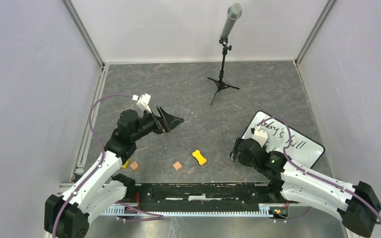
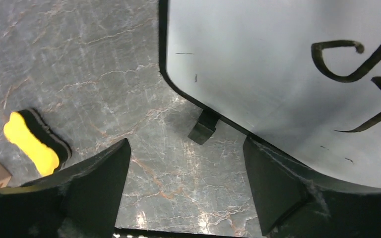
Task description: Erase the whiteboard
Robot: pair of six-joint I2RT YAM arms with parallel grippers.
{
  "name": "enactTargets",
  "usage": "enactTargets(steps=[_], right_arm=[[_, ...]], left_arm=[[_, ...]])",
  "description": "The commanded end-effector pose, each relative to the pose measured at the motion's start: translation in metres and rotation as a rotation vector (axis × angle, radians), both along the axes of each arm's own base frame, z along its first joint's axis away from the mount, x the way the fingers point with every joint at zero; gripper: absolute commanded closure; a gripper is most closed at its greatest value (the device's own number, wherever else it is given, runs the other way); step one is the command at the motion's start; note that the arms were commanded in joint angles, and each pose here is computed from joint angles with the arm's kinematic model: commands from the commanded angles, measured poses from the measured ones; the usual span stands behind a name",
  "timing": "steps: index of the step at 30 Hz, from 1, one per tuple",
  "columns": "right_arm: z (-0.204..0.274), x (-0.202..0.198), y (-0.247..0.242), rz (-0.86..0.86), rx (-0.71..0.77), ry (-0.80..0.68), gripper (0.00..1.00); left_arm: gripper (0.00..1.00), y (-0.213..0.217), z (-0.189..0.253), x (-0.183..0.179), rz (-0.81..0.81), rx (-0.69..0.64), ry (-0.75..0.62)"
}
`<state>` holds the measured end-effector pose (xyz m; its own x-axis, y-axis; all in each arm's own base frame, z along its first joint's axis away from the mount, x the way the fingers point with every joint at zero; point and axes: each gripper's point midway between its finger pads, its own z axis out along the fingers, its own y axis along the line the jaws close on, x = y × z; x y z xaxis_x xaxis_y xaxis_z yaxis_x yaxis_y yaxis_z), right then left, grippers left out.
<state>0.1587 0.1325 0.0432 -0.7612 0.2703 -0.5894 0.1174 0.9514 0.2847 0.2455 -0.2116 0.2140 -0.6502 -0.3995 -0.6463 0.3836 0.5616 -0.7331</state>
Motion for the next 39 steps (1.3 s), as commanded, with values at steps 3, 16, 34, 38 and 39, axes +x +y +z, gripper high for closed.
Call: enactTargets(steps=[3, 16, 34, 38, 39], right_arm=[[-0.001, 0.013, -0.01, -0.269, 0.017, 0.008, 0.31], [-0.012, 0.024, -0.008, -0.324, -0.087, 0.035, 0.55], [-0.011, 0.043, 0.016, -0.175, -0.264, -0.031, 0.94], [-0.01, 0.048, 0.025, -0.124, -0.275, -0.044, 0.99], [-0.01, 0.05, 0.027, -0.113, -0.274, -0.048, 0.99]], left_arm=[[0.0, 0.006, 0.008, -0.001, 0.026, 0.015, -0.058], [0.0, 0.009, 0.007, -0.002, 0.031, 0.029, -0.075], [0.0, 0.012, -0.007, 0.002, 0.048, 0.058, -0.061], [0.0, 0.013, -0.008, 0.002, 0.055, 0.063, -0.063], [0.0, 0.013, -0.008, 0.002, 0.056, 0.063, -0.062]])
